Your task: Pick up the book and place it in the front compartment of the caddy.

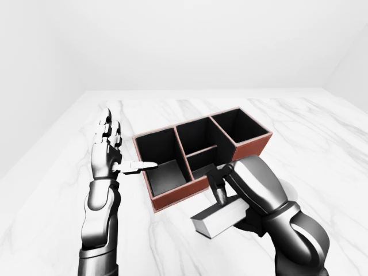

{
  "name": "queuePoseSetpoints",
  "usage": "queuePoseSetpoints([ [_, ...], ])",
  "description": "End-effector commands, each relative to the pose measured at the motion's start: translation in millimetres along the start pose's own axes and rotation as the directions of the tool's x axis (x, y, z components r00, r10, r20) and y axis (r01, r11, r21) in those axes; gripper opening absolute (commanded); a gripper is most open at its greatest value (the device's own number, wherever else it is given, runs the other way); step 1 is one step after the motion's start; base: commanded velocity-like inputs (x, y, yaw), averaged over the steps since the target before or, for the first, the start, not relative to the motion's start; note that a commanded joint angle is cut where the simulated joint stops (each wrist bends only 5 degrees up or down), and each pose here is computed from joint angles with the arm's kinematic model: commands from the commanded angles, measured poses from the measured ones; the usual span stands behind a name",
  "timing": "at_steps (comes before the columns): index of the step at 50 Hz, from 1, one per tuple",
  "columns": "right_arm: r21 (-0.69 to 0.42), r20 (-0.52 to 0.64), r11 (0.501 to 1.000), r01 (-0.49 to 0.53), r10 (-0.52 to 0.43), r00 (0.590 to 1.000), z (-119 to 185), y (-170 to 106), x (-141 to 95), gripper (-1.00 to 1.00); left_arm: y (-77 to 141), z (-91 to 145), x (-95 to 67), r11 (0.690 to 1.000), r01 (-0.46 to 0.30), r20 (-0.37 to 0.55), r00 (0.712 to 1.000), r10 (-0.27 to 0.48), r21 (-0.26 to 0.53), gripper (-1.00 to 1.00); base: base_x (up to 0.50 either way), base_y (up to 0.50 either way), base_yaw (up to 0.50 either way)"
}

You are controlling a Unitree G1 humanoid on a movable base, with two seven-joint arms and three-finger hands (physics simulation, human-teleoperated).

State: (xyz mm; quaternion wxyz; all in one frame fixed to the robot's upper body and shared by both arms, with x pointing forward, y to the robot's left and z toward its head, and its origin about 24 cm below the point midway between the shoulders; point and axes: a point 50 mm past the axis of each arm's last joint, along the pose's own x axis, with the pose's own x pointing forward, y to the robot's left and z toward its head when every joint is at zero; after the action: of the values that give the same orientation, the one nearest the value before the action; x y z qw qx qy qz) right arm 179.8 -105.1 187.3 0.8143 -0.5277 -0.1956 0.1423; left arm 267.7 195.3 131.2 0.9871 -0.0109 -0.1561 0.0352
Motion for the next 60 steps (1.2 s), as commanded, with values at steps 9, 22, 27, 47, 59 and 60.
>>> queuePoseSetpoints([
  [9, -0.041, 0.005, 0.993, 0.109, -0.109, 0.994, 2, -20, 12, -1.0, 1, -1, 1.2, 1.0, -0.002, -0.003, 1.0, 0.002, 0.0, 1.0, 0.0, 0.0, 0.0],
  [22, -0.063, 0.027, 0.988, 0.141, -0.14, 0.99, 4, -28, 23, -1.0, 1, -1, 1.0, 1.0, -0.002, -0.004, 1.0, 0.002, -0.002, 1.0, 0.0, 0.0, 0.0],
  [27, -0.071, 0.037, 0.985, 0.155, -0.153, 0.988, 5, -31, 27, -1.0, 0, 0, 0.5, 1.0, -0.001, -0.001, 1.0, 0.001, -0.002, 1.0, 0.0, 0.0, 0.0],
  [47, -0.095, 0.055, 0.983, 0.16, -0.155, 0.986, 2, -40, 53, -1.0, 0, -4, 1.1, 1.0, -0.002, -0.015, 1.0, 0.002, -0.002, 1.0, 0.0, 0.0, 0.0],
  [59, -0.103, 0.04, 0.989, 0.111, -0.107, 0.993, -6, -38, 72, -1.0, 1, -4, 1.0, 1.0, -0.002, -0.017, 1.0, 0.002, -0.003, 1.0, 0.0, 0.0, 0.0],
  [60, -0.104, 0.037, 0.989, 0.106, -0.103, 0.994, -7, -38, 73, -1.0, 1, -4, 1.0, 1.0, -0.002, -0.015, 1.0, 0.002, -0.003, 1.0, 0.0, 0.0, 0.0],
])
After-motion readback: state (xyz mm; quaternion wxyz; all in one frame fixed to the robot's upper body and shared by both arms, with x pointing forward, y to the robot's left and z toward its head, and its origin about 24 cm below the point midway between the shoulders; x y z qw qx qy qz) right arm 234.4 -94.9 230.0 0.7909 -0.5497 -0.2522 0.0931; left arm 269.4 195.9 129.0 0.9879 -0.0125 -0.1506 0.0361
